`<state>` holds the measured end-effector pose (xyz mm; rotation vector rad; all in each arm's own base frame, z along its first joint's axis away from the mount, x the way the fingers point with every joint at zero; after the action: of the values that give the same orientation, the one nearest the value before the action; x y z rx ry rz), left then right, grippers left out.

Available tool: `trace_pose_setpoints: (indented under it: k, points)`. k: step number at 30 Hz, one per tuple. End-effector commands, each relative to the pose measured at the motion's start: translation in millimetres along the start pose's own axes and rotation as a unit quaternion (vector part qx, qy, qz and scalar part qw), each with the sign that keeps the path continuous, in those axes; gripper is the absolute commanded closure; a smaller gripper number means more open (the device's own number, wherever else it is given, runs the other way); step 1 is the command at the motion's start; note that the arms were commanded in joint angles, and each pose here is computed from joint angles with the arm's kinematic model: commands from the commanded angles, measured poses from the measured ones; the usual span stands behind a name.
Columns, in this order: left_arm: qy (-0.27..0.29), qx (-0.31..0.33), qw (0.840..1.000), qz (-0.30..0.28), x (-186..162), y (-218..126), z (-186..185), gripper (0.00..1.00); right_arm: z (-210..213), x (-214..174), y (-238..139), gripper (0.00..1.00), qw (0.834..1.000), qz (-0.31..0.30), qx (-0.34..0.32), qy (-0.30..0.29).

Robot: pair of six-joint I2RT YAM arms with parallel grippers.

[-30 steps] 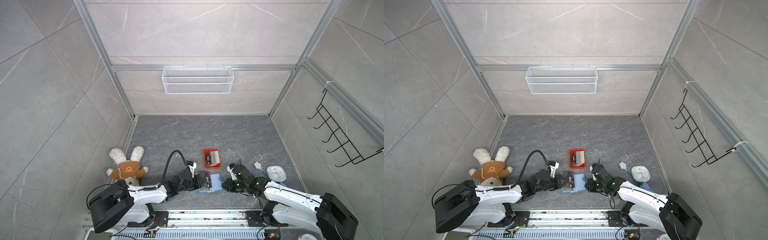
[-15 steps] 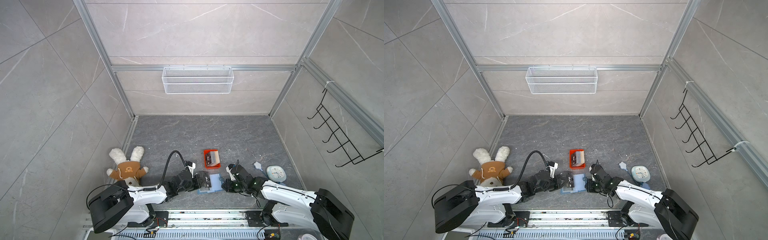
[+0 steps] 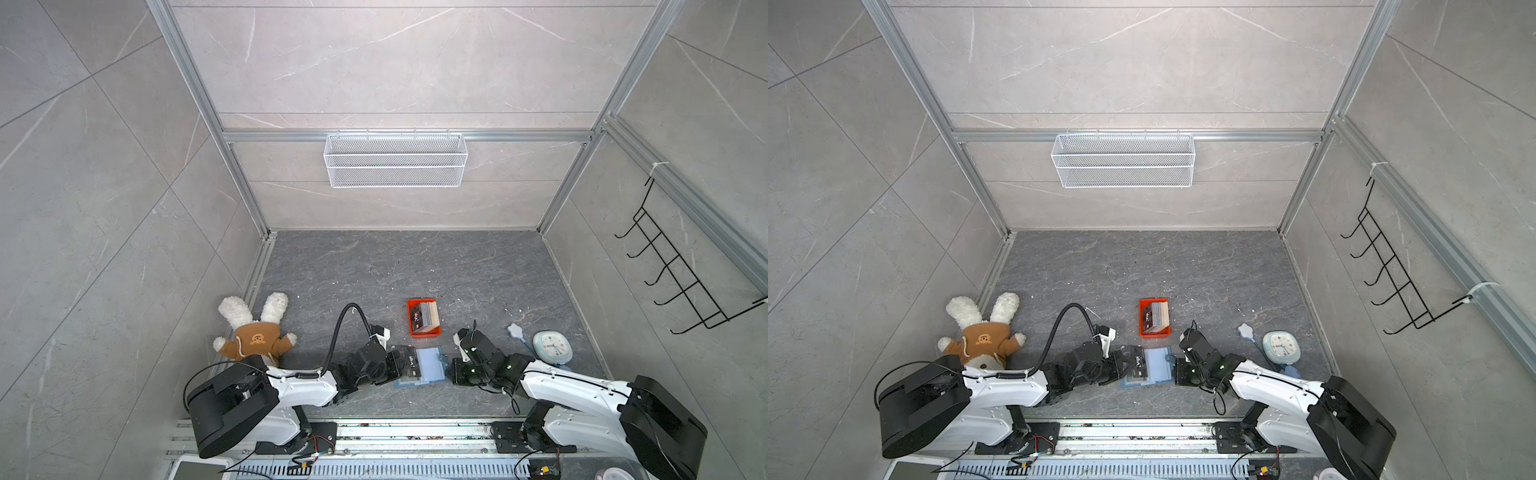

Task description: Put the credit cards into the card holder

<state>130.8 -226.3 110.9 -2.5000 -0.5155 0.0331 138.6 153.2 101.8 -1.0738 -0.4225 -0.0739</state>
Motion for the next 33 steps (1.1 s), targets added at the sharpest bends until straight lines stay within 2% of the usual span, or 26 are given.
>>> trace_pose_setpoints:
  k: [1, 17, 33]
  points:
    - [-0.009, -0.019, 1.000, -0.003, -0.4, 3.0, -1.7, 1.00, -1.6, -2.7, 1.6, 0.84, 1.000, 0.009, -0.015, -0.002]
    - [-0.031, -0.010, 0.999, 0.016, -3.5, 12.9, 8.3, 1.00, -1.5, -4.3, 4.9, 0.84, 1.000, 0.014, -0.018, -0.004]
    - [-0.028, 0.002, 0.999, 0.042, -7.5, 15.5, 14.0, 1.00, -1.9, -5.3, 8.8, 0.85, 1.000, 0.019, -0.022, -0.004]
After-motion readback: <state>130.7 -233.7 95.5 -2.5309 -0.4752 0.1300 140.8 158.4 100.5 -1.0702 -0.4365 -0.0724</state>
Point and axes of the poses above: each gripper's point midway between its finger pads, its own y axis out along the fingers, its own z axis along the line the jaws close on, x = y × z, the point moved 10 cm from there along -y, back along the fingers, and after that the axes turned 12 degrees about -y, right-handed, at the moved point
